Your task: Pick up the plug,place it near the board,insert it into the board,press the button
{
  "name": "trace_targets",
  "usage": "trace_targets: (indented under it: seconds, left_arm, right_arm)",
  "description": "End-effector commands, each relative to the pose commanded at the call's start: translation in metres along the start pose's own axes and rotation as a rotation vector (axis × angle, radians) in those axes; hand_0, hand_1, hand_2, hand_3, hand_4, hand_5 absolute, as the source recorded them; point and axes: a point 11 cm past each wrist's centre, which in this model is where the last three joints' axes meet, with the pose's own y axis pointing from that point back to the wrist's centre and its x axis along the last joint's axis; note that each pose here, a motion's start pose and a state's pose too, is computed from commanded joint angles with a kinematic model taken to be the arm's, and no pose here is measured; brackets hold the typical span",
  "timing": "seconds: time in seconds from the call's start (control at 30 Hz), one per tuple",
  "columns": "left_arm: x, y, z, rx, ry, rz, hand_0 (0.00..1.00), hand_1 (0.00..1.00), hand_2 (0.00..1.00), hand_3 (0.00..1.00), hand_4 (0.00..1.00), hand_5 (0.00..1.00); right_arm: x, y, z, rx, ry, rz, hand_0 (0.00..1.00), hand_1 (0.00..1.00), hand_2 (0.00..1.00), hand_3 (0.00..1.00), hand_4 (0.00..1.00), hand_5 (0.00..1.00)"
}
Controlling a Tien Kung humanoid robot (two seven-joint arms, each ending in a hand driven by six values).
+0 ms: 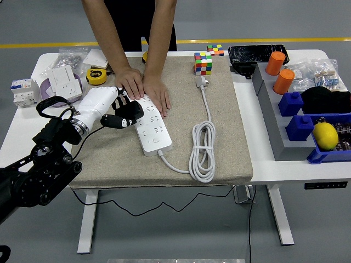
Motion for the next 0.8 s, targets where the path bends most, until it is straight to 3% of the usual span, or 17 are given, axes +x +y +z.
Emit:
trace_targets:
  seconds: [0.8]
  left_arm:
    - [-0.018,-0.001,-0.004,0.005,-0.067,-0.045,0.434,0.388,0.401,0.436,0.701,0.092]
  right_arm:
    - [0.000,0.000,-0.002,0.005,-0.002,-0.001,0.808,0.723,0.715,0.709,0.998,0.806]
